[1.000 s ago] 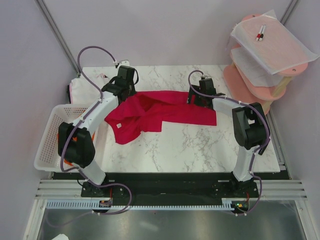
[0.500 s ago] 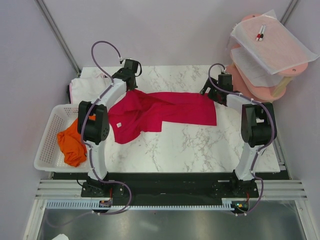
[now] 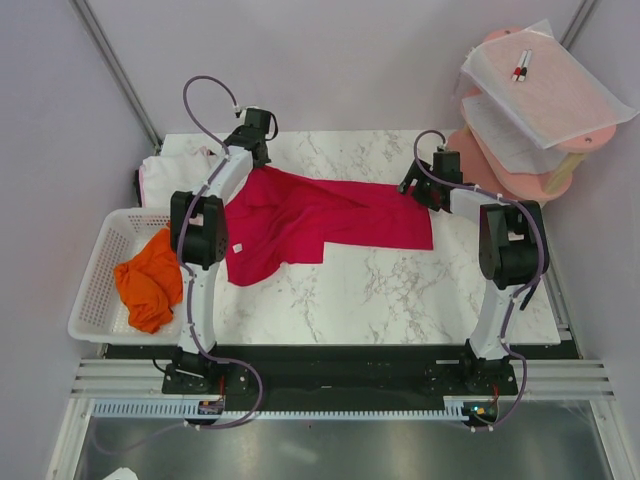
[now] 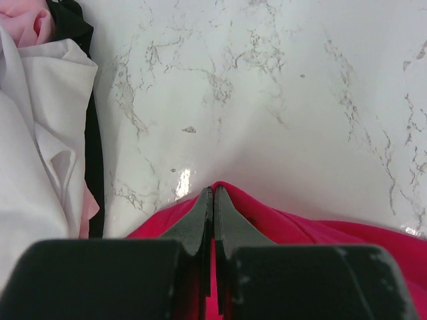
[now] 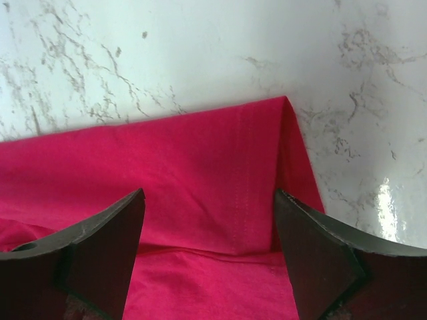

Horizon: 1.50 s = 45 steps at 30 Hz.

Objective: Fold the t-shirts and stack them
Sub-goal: Flatten out the tshirt

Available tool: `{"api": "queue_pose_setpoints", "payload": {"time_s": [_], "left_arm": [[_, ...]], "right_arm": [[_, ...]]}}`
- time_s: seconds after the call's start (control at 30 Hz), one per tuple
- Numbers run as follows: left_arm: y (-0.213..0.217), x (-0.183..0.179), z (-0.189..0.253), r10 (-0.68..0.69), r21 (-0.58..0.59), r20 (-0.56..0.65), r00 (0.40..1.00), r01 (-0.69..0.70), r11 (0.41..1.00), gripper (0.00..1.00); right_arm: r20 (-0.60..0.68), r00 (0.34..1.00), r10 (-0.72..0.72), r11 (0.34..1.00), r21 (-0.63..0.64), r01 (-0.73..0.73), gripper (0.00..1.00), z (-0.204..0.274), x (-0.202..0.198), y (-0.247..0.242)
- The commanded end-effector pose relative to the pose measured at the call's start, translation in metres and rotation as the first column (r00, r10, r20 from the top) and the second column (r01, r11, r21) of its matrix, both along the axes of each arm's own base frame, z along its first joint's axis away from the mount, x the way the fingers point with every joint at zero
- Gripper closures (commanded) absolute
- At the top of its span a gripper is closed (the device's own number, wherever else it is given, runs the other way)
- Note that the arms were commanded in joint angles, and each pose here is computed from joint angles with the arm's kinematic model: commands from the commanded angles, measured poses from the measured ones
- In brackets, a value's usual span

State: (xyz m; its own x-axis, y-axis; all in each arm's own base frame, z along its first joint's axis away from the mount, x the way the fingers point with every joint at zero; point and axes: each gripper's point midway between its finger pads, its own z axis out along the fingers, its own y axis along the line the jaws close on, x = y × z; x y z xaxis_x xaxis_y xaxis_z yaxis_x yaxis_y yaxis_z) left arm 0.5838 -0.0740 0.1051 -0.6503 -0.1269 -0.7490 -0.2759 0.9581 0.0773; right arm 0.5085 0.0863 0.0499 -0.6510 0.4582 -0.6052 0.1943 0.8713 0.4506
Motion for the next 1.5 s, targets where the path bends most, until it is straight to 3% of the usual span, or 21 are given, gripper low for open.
{"api": "queue_pose_setpoints", "payload": {"time_s": [0.0,0.27,0.4,0.57,0.67,0.7,0.77,1.07,1.17,1.23,1.33,1.4,1.47], "left_arm": [[0.011,0.015,0.016,-0.007,0.022,0.041,0.999,0.006,1.000,0.98],[0.012,0.015,0.010,-0.011,0.023,0.027,1.000,0.011,1.000,0.98],[0.012,0.013,0.006,-0.012,0.026,0.018,1.000,0.012,1.000,0.98],[0.014,0.013,0.005,-0.009,0.034,0.014,1.000,0.009,0.999,0.98],[0.014,0.012,0.006,-0.010,0.039,0.015,1.000,0.009,0.999,0.98],[0.015,0.012,0.007,-0.010,0.041,0.015,1.000,0.009,0.999,0.98],[0.016,0.012,0.009,-0.006,0.046,0.020,1.000,0.005,0.999,0.98],[0.015,0.021,0.020,-0.015,0.056,0.047,0.999,0.012,0.998,0.94],[0.013,0.020,0.017,-0.022,0.048,0.040,0.999,0.020,0.999,0.79],[0.014,0.020,0.018,-0.023,0.051,0.041,0.999,0.021,0.998,0.46],[0.016,0.016,0.022,-0.021,0.052,0.039,0.999,0.019,0.998,0.07],[0.014,0.009,0.033,-0.026,0.035,0.049,0.998,0.024,0.999,0.01],[0.009,-0.001,0.035,-0.049,0.009,0.039,0.998,0.049,0.999,0.02]], "right_arm": [[0.031,0.999,-0.013,1.000,-0.012,0.013,0.16,0.006,0.014,-0.003],[0.019,0.999,-0.045,0.998,-0.052,0.046,0.17,0.016,0.006,-0.013],[0.011,1.000,-0.003,1.000,0.002,0.003,0.32,0.003,0.014,0.000],[-0.016,0.999,0.032,0.998,0.051,-0.031,0.44,-0.014,0.022,0.011],[-0.010,0.999,0.051,0.996,0.068,-0.051,0.70,-0.013,0.026,0.016],[-0.001,0.998,0.059,0.996,0.072,-0.059,0.88,-0.009,0.027,0.017],[0.026,0.997,0.066,0.995,0.078,-0.068,1.00,0.003,0.031,0.019],[0.163,0.986,0.014,0.998,0.065,-0.025,1.00,0.054,0.059,0.009],[0.163,0.987,0.000,0.996,0.089,-0.015,1.00,0.051,0.071,0.008],[0.176,0.984,-0.003,0.993,0.118,-0.018,1.00,0.054,0.079,0.010],[0.170,0.985,-0.002,0.989,0.147,-0.023,1.00,0.044,0.086,0.014],[0.186,0.982,-0.012,0.986,0.164,-0.019,1.00,0.043,0.095,0.014],[0.185,0.983,-0.012,0.985,0.169,-0.019,1.00,0.042,0.100,0.014]]}}
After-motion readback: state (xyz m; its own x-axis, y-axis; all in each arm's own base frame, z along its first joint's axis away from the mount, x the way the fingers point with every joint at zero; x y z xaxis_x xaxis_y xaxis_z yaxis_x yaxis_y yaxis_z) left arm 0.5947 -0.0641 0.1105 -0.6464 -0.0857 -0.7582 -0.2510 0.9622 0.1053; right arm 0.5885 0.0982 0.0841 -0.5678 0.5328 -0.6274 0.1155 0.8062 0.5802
